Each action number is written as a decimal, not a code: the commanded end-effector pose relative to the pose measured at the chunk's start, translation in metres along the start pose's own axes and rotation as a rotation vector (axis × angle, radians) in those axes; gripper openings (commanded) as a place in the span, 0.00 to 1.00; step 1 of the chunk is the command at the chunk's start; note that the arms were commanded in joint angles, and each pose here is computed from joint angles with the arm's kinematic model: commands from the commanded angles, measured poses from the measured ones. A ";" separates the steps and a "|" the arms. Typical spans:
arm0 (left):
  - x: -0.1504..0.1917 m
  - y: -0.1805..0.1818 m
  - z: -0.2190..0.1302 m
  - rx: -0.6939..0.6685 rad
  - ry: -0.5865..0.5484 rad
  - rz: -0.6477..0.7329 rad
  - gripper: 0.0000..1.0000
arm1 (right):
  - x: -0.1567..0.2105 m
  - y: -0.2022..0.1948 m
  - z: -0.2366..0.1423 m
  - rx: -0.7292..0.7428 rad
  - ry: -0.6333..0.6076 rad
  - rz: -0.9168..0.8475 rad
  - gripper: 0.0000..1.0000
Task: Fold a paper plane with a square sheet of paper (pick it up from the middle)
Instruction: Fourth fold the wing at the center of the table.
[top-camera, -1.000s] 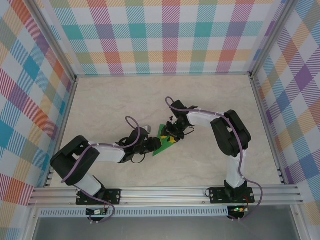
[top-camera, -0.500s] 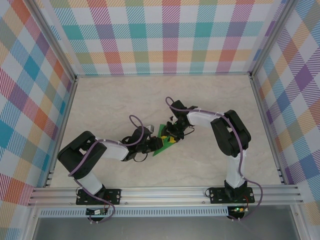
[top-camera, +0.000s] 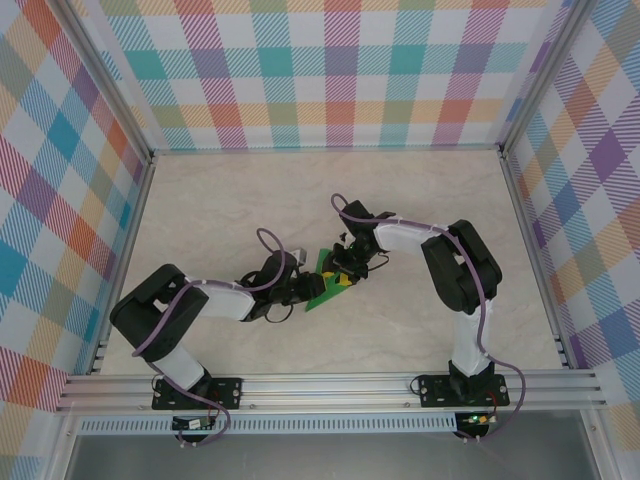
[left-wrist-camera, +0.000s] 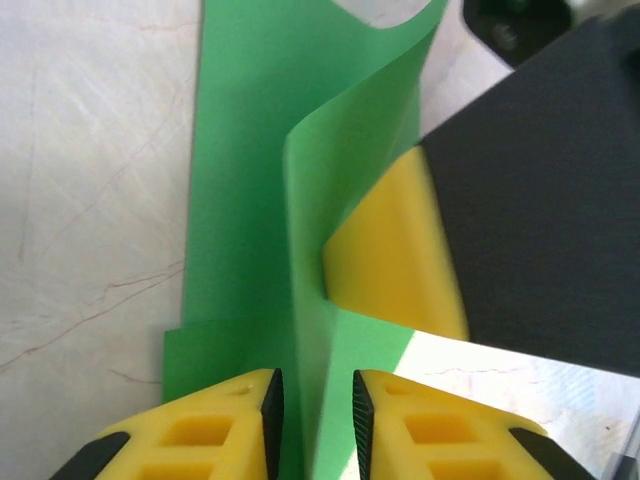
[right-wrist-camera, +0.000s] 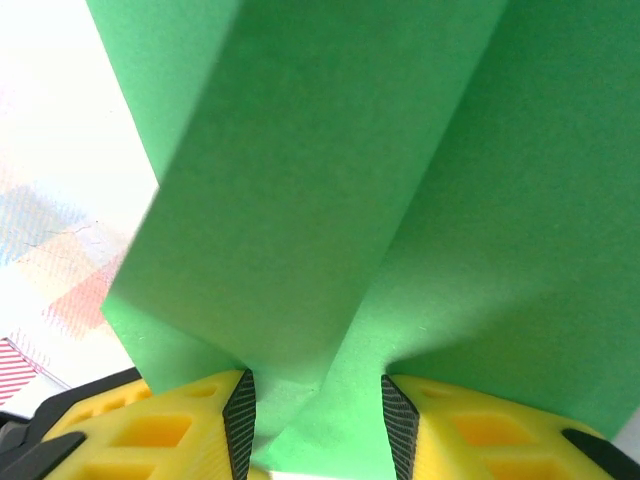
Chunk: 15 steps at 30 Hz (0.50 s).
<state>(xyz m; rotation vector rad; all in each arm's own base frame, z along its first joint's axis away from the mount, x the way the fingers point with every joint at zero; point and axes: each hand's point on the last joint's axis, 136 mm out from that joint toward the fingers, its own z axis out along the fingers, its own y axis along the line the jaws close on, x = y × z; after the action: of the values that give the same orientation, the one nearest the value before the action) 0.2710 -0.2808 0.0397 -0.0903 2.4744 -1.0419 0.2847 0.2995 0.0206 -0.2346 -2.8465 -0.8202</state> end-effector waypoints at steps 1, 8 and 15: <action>-0.006 -0.003 -0.016 -0.003 -0.018 0.013 0.29 | 0.007 -0.059 0.016 0.208 0.014 0.105 0.42; -0.012 0.005 -0.038 -0.062 -0.070 -0.002 0.28 | 0.008 -0.067 0.017 0.247 0.016 0.134 0.43; -0.016 -0.023 -0.031 0.065 -0.052 -0.005 0.20 | 0.008 -0.071 0.016 0.266 0.014 0.141 0.44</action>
<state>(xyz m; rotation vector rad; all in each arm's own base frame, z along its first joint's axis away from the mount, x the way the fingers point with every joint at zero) 0.2651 -0.2657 0.0754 -0.1163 2.4157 -1.0432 0.2840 0.2982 0.0195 -0.2644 -2.8452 -0.7991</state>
